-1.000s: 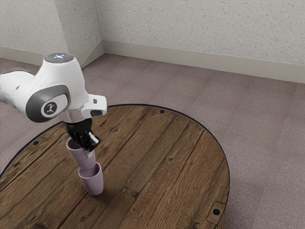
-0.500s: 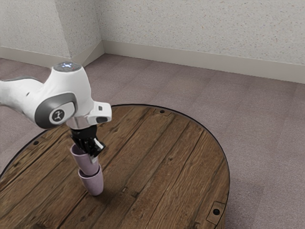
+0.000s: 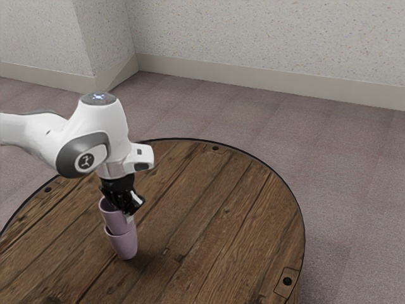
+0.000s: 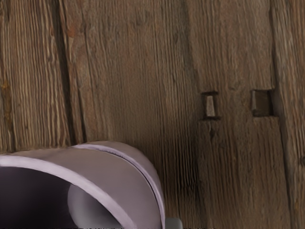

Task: Place the left cup onto the right cup

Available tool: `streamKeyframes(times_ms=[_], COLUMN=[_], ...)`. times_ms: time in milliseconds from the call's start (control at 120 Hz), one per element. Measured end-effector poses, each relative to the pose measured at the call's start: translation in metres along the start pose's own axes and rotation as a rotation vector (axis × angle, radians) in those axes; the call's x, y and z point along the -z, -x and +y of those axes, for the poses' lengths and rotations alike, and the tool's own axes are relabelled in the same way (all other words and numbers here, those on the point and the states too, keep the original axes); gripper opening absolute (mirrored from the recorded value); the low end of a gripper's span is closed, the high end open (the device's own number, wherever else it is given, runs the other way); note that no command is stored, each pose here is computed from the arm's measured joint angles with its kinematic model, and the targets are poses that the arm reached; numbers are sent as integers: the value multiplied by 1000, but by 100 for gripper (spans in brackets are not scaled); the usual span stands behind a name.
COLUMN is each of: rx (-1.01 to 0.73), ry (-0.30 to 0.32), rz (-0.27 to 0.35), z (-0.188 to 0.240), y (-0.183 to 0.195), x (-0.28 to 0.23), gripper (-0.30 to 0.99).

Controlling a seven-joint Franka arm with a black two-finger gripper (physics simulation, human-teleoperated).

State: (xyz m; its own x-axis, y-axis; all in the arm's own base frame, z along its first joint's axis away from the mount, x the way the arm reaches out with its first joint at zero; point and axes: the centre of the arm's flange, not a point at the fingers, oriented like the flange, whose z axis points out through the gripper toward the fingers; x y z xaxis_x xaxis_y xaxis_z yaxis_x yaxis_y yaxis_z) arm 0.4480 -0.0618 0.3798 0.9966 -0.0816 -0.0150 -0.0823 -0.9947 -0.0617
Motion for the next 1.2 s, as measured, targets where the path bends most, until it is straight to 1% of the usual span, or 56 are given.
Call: streamKeyframes(times_ms=[117,183,275,383,508,617,858,1025,1200], rx=[4,6,8,10,9,3,-1,8,8], ry=[6,8,9,11,12,11,12,27,37], rz=[-2,-1,6,24,52,77,94,92,85], z=[1,1,0,-1,-2,1,3,2,0], y=[1,2,2,4,7,1,-13,-39,-81], x=[-1,0,3,14,35,62,108,136,162], gripper=[26,38,49,57,62,65,68,69,69])
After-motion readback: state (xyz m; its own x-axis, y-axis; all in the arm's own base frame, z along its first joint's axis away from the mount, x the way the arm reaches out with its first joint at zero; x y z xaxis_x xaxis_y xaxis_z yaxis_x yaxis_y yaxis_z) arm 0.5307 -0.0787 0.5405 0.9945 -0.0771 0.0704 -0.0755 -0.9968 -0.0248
